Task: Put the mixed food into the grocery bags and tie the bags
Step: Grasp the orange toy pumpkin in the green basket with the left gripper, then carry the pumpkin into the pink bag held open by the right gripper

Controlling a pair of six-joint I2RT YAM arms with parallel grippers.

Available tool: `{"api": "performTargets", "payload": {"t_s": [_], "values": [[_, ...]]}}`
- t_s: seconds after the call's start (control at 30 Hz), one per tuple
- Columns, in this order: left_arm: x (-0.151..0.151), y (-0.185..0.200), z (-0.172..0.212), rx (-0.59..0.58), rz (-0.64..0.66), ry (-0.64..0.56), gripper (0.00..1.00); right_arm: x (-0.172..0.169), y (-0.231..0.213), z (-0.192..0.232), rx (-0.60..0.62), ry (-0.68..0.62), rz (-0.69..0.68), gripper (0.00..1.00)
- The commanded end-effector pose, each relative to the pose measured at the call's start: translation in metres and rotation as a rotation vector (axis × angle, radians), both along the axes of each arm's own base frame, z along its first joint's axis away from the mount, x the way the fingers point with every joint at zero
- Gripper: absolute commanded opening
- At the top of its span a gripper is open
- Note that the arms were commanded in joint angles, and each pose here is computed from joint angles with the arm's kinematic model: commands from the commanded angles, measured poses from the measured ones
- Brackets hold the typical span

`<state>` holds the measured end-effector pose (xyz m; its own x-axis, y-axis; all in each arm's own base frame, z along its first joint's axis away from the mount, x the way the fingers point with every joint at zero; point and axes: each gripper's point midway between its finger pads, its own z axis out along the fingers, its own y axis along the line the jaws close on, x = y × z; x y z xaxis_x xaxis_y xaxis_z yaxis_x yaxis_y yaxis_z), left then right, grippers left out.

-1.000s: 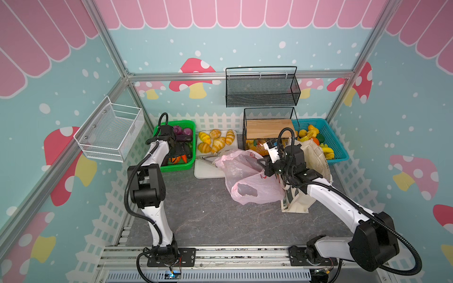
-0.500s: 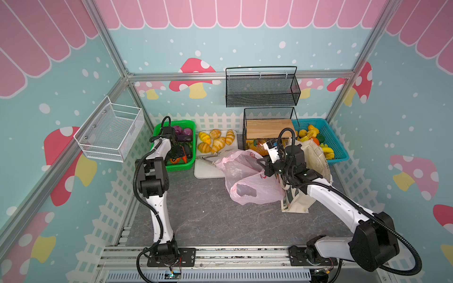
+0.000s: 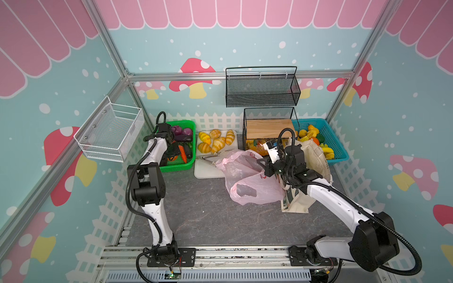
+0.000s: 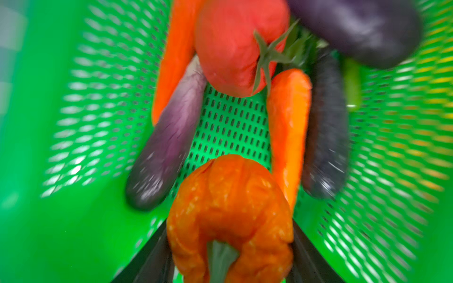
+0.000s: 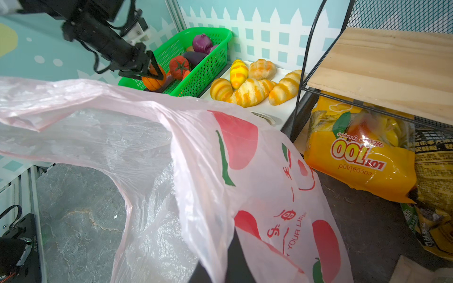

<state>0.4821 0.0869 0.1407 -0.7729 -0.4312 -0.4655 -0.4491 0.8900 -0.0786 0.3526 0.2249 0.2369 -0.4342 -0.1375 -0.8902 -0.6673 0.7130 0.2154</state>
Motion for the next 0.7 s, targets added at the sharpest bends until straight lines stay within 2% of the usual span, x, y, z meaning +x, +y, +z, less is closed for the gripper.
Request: {"api": "performTargets", "payload": {"t_s": [0.0, 0.07, 0.17, 0.23, 0.37, 0.5, 0.57, 0.67], "values": [[-0.020, -0.019, 0.049, -0.078, 0.008, -0.129, 0.57, -0.003, -0.004, 0.004, 0.001, -0.024, -0.002, 0.00], [-0.043, -0.045, 0.066, -0.127, -0.030, -0.185, 0.56, -0.003, -0.004, 0.004, 0.003, -0.021, -0.007, 0.00], [-0.090, -0.083, 0.076, -0.127, -0.096, -0.230, 0.56, -0.001, -0.005, 0.002, 0.009, -0.011, -0.015, 0.00], [-0.126, -0.106, 0.066, -0.145, -0.125, -0.234, 0.56, -0.001, -0.004, 0.002, 0.017, -0.005, -0.016, 0.00], [-0.187, -0.164, 0.038, -0.257, -0.246, -0.284, 0.54, 0.001, -0.002, 0.003, 0.033, 0.003, -0.011, 0.00], [-0.217, -0.245, 0.053, -0.500, -0.481, -0.489, 0.51, 0.002, 0.001, 0.004, 0.047, 0.016, 0.000, 0.00], [-0.225, -0.272, 0.066, -0.567, -0.575, -0.574, 0.51, 0.001, 0.002, 0.005, 0.056, 0.023, 0.005, 0.00], [-0.229, -0.307, 0.073, -0.598, -0.699, -0.584, 0.52, -0.001, 0.004, 0.008, 0.076, 0.036, 0.013, 0.00]]}}
